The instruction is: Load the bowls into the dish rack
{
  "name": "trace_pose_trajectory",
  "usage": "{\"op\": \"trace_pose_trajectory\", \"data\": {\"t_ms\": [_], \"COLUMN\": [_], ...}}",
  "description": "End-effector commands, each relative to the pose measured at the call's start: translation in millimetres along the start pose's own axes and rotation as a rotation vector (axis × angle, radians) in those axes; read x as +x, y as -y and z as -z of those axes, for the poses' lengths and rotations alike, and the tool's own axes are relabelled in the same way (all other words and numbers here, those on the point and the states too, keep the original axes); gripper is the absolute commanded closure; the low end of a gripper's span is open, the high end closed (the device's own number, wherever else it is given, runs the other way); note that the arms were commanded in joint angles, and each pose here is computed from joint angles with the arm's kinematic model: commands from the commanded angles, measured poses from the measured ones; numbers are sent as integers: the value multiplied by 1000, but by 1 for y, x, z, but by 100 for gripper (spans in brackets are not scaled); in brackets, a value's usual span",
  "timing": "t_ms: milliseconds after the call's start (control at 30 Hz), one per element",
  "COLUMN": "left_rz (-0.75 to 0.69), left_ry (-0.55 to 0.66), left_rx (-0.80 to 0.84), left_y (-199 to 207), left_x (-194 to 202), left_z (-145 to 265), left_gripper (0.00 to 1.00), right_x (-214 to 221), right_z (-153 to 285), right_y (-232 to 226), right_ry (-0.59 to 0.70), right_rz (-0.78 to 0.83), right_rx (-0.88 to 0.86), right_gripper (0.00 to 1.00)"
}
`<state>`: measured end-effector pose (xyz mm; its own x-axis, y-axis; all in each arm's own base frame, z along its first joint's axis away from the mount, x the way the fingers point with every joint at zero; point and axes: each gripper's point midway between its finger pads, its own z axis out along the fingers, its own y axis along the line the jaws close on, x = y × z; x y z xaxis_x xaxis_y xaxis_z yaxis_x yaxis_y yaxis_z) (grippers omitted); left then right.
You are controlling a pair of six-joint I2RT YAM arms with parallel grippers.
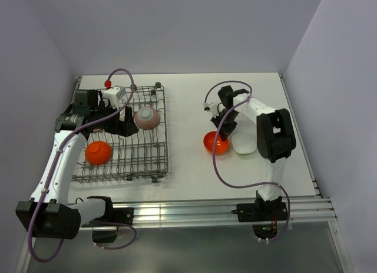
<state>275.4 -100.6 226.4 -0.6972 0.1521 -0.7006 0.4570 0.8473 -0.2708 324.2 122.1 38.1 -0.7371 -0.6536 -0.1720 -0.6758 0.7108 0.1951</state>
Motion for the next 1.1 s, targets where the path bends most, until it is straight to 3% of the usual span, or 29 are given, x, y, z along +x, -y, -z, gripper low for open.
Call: {"op": "trace_pose_trajectory", "data": {"t_ms": [0, 67, 167, 300, 567, 767, 1067], "left_rz": [0, 9, 72, 126, 126, 108, 206], "left_ry": [91, 103, 131, 195, 270, 355, 365], "left_rx": [26, 21, 19, 83, 288, 462, 513], "left_y": [9, 9, 10, 25, 61, 93, 95], "left_x": [-20, -24, -31, -58, -105, -126, -127], "left_z": [5, 6, 5, 13, 34, 54, 31], "left_gripper": [12, 11, 9, 3, 1, 1, 3], "right_x": [-12, -18, -47, -97, -156, -177, -189], "right_z": [8, 15, 46, 121, 229, 255, 236], "right_y": [0, -3, -13, -42, -79, -93, -160], "right_ry": [68, 97, 258, 541, 859, 964, 923], "right_rz": [-14, -36, -65, -74, -105, -151, -81], "right_rx": [13, 8, -2, -74, -186, -250, -325], "right_gripper": [100, 100, 100, 100, 100, 100, 100]}}
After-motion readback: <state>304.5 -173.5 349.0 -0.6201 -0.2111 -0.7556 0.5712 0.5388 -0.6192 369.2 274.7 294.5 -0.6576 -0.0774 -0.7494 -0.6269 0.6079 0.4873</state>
